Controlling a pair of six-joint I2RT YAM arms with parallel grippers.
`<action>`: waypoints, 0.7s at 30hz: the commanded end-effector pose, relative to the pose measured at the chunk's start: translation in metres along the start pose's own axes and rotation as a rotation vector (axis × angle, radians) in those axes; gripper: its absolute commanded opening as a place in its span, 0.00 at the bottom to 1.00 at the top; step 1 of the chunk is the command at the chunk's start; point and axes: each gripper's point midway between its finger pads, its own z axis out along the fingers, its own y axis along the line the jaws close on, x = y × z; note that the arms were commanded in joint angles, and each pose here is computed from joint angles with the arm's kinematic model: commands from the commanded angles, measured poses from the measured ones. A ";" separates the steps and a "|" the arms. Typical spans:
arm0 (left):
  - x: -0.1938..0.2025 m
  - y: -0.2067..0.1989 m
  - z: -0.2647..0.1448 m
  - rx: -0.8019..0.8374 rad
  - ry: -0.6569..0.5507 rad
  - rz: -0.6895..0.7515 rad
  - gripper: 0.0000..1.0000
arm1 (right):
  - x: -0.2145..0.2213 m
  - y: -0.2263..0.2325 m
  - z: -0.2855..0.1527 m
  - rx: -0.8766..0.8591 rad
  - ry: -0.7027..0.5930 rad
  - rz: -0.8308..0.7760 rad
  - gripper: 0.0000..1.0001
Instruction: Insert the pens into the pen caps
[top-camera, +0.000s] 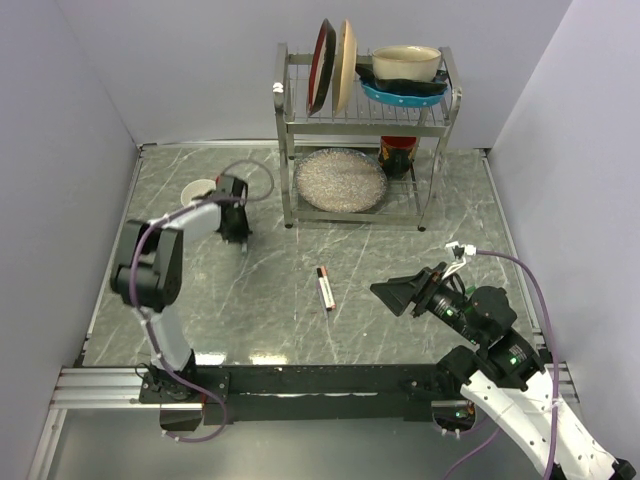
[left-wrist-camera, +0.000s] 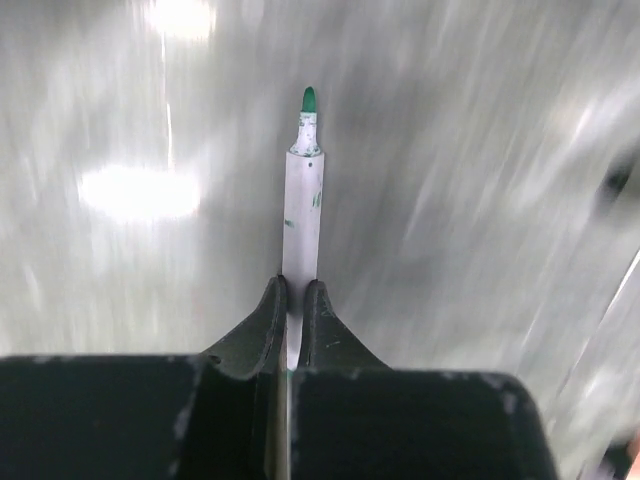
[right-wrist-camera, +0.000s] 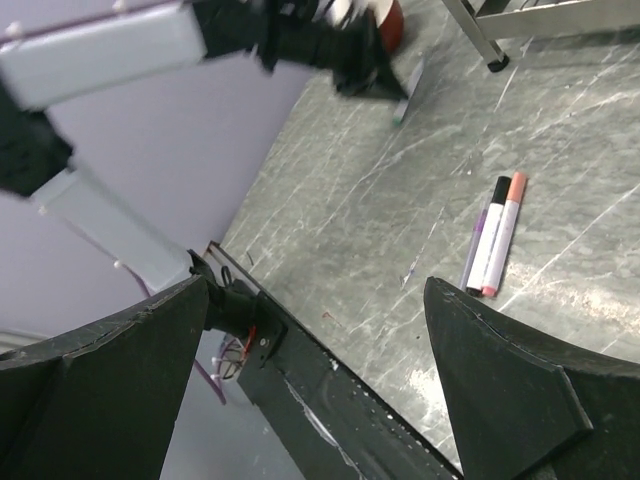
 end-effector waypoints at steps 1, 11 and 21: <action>0.038 -0.020 -0.040 0.115 -0.018 -0.039 0.01 | -0.007 0.001 0.001 0.000 -0.036 0.020 0.96; 0.165 -0.090 -0.099 0.391 0.022 0.107 0.01 | 0.030 -0.048 0.022 0.127 0.037 0.084 0.95; 0.187 -0.151 -0.214 0.983 -0.069 0.119 0.01 | 0.058 -0.042 0.059 0.000 0.150 0.153 0.75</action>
